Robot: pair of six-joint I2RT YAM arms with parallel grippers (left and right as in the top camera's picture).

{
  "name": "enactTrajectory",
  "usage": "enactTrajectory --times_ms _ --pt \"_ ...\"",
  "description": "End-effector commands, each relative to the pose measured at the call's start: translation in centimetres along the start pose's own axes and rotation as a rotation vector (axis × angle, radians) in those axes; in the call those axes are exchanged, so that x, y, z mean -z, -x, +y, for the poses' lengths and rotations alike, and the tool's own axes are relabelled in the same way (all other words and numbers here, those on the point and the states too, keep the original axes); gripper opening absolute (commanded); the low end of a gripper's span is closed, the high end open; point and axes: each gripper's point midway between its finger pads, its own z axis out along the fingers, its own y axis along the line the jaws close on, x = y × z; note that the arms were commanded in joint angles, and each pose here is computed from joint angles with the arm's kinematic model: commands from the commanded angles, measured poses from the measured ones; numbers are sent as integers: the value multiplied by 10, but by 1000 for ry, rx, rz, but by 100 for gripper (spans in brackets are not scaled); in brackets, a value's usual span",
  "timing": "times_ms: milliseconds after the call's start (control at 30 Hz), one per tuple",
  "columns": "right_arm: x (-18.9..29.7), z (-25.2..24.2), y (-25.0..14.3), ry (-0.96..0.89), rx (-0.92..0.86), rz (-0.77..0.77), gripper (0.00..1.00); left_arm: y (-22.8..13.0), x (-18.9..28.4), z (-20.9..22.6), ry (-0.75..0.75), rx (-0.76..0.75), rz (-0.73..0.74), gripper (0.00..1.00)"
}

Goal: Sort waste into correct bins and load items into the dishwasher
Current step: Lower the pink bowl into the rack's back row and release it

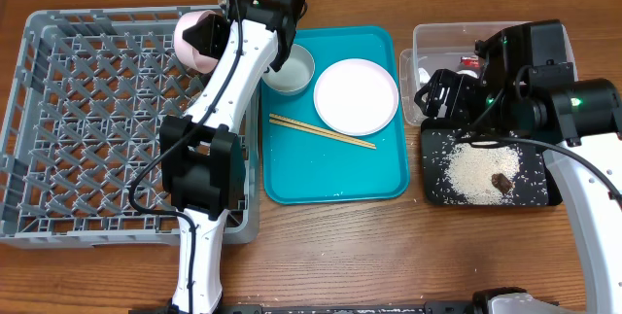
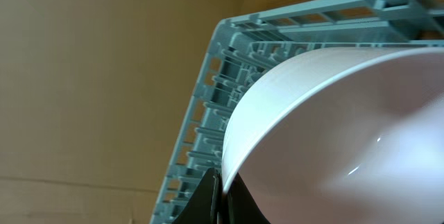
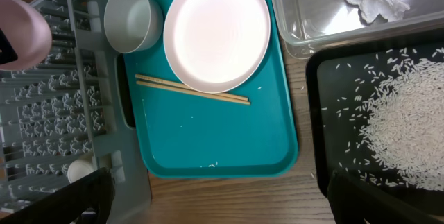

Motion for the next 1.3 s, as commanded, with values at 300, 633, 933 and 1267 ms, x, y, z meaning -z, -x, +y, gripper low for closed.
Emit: enactTrajectory --times_ms 300,633,933,1267 --pt "-1 -2 2 -9 6 -8 100 7 -2 -12 12 71 -24 4" --pt "0 -2 2 -9 7 -9 100 3 -10 -28 48 -13 -23 4" --pt "0 -2 2 -9 7 -9 100 -1 -3 -47 109 -123 -60 4" --pt "-1 -2 2 -9 6 -8 100 11 5 -25 233 -140 -121 4"
